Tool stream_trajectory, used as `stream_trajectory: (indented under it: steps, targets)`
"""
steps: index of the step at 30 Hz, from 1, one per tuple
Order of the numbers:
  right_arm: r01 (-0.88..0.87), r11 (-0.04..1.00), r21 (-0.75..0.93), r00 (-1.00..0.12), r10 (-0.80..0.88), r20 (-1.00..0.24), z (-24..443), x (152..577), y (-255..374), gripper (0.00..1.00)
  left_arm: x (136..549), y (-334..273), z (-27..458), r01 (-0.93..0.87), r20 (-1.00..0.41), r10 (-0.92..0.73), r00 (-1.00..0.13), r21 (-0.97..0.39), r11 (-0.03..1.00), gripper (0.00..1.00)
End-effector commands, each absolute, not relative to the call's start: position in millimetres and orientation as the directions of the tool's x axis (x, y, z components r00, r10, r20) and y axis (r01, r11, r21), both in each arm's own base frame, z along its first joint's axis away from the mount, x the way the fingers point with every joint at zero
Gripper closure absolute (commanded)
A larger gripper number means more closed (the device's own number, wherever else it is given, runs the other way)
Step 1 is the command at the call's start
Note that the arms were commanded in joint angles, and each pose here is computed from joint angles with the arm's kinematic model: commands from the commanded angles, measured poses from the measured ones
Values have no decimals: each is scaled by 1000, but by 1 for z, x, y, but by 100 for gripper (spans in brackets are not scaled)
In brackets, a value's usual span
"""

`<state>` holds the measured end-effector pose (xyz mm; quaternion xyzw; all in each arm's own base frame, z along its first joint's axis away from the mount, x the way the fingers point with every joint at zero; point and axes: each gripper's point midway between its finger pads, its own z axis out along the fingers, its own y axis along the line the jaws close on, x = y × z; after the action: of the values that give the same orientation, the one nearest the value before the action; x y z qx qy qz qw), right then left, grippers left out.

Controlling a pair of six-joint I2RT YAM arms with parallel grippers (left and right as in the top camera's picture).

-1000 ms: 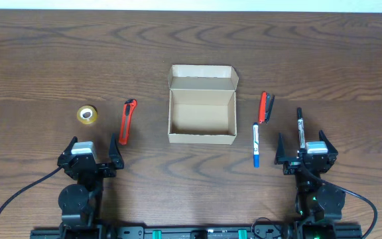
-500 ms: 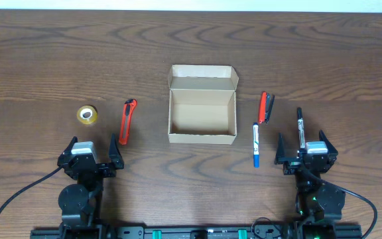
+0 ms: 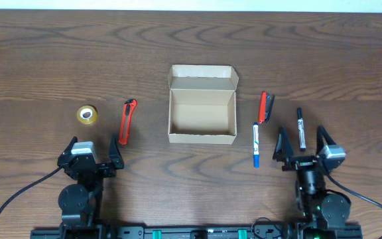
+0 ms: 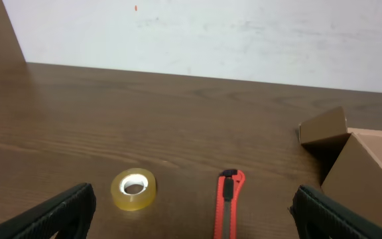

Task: Pack container
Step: 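Move the right gripper over the red-and-black stapler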

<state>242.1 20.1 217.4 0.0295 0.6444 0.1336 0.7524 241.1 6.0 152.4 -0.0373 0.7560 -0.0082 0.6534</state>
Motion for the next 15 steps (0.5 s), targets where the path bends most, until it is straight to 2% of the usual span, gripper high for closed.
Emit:
stream_trajectory:
  steps: [1, 8, 15]
  targets:
    - [-278, 922, 269, 115, 310, -944, 225, 237, 37, 1, 241, 5, 135, -45, -980, -69, -186, -62, 997, 5]
    - [-305, 903, 301, 78, 339, -938, 222, 236, 43, 1, 241, 5, 135, -45, -980, -69, -186, -62, 997, 5]
    - [-214, 951, 223, 63, 241, -968, 245, 239, 31, 1, 241, 5, 135, -45, -980, -69, -186, -62, 997, 5]
